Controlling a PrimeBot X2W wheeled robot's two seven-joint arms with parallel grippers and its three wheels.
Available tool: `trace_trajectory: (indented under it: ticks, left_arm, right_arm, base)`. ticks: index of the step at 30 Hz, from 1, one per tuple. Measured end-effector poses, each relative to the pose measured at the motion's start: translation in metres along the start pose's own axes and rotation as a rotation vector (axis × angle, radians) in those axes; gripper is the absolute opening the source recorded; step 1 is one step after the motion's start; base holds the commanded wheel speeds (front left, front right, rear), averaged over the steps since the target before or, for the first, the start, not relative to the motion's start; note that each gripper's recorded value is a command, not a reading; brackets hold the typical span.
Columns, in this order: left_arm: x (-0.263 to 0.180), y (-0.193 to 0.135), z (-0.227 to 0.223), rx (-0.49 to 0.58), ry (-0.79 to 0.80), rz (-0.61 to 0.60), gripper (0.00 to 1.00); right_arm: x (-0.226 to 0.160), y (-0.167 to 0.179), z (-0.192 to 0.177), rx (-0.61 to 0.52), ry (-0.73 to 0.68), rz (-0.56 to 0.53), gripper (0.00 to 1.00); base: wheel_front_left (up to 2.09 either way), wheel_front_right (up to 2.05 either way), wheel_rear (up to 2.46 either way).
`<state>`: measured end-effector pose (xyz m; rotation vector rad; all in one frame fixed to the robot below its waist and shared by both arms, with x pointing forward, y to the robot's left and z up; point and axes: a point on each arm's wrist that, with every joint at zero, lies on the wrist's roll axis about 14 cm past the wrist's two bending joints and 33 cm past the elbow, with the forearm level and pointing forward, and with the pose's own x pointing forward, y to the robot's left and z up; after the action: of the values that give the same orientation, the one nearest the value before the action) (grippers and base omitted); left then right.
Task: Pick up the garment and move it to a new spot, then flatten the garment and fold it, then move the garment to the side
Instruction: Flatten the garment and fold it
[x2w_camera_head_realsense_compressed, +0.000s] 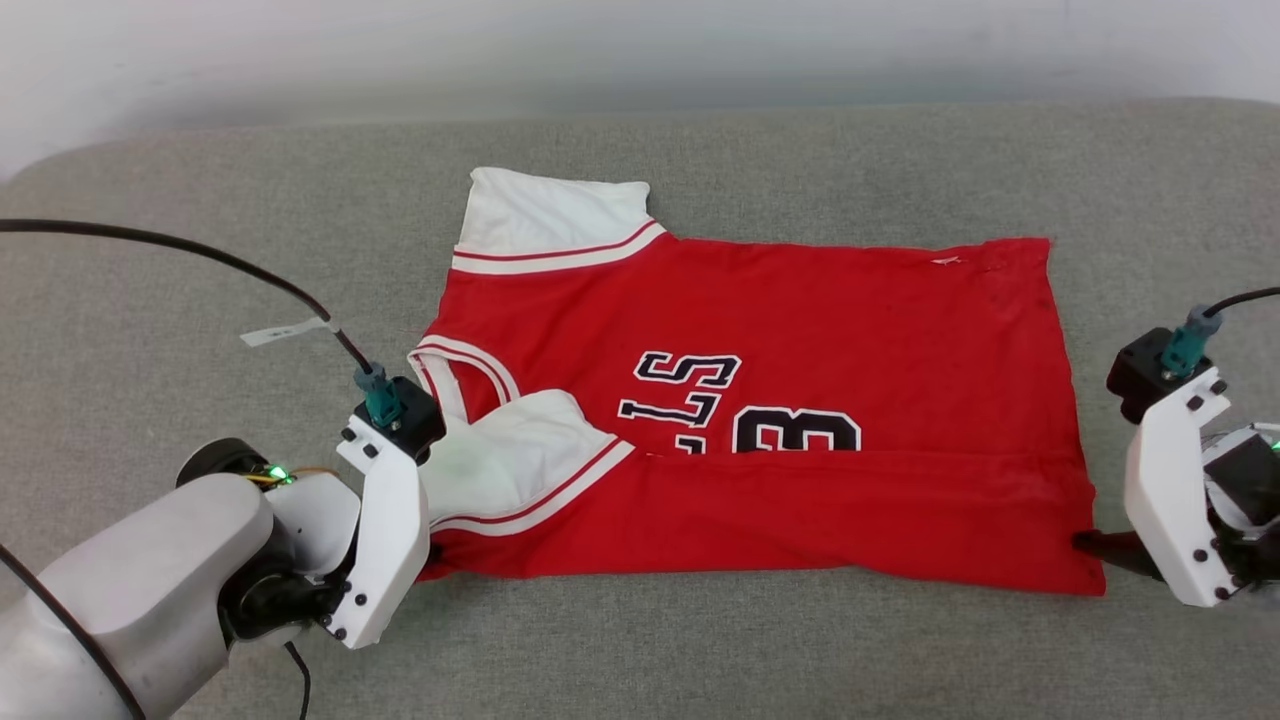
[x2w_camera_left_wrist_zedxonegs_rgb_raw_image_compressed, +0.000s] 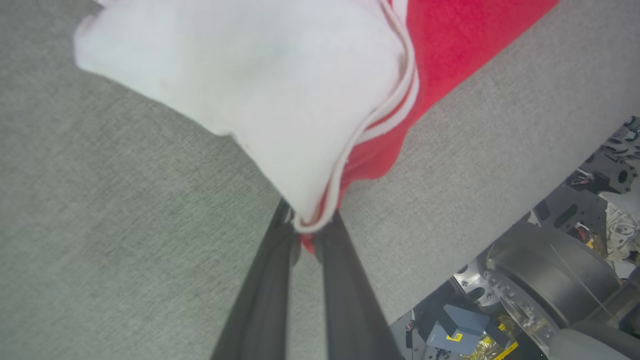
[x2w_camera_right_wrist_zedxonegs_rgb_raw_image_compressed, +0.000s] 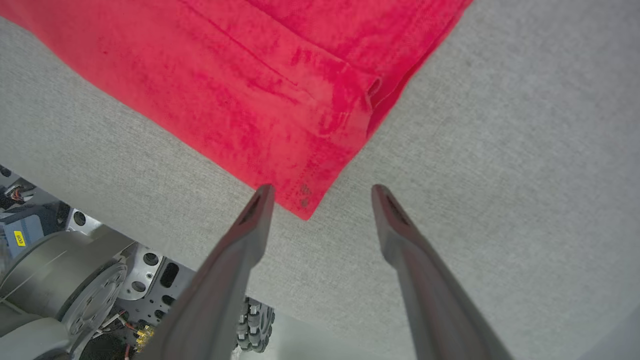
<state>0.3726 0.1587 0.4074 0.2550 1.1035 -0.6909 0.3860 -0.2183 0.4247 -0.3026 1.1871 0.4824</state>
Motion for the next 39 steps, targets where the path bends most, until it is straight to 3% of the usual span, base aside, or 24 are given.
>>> trace_trajectory:
  ticks: [6, 13, 14, 15, 16, 25, 33, 39]
  left_arm:
    - [0.007, 0.005, -0.002, -0.001, 0.013, -0.002, 0.0]
    - [0.011, 0.007, -0.005, -0.004, 0.023, -0.004, 0.0]
    - [0.011, 0.007, -0.004, -0.005, 0.019, -0.004, 0.0]
    - [0.01, 0.007, -0.004, -0.006, 0.016, -0.002, 0.0]
    - [0.009, 0.007, -0.004, -0.008, 0.013, -0.001, 0.0]
    - [-0.009, -0.003, -0.011, -0.024, -0.026, 0.009, 0.0]
    - [-0.023, -0.029, -0.033, -0.027, -0.037, -0.028, 0.0]
    - [-0.017, -0.042, -0.054, -0.063, -0.008, -0.054, 0.0]
  right_arm:
    - [0.039, 0.012, -0.016, 0.09, 0.042, 0.052, 1.0]
    - [0.054, 0.02, -0.025, 0.096, 0.05, 0.065, 1.0]
    - [0.054, 0.02, -0.024, 0.095, 0.041, 0.063, 0.8]
    - [0.053, 0.019, -0.024, 0.095, 0.03, 0.059, 0.08]
    - [0.052, 0.019, -0.023, 0.1, 0.023, 0.06, 0.0]
    - [0.016, 0.011, -0.012, 0.101, -0.113, 0.032, 0.0]
    - [-0.011, 0.016, -0.045, 0.096, -0.116, 0.028, 0.0]
    - [-0.011, 0.024, -0.077, 0.109, -0.049, 0.054, 0.0]
  base:
    - [0.0, 0.0, 0.0]
    - [0.0, 0.0, 0.0]
    - [0.0, 0.0, 0.0]
    - [0.0, 0.0, 0.0]
    - [0.0, 0.0, 0.0]
    - [0.0, 0.0, 0.0]
    - [0.0, 0.0, 0.0]
    - [0.0, 0.0, 0.0]
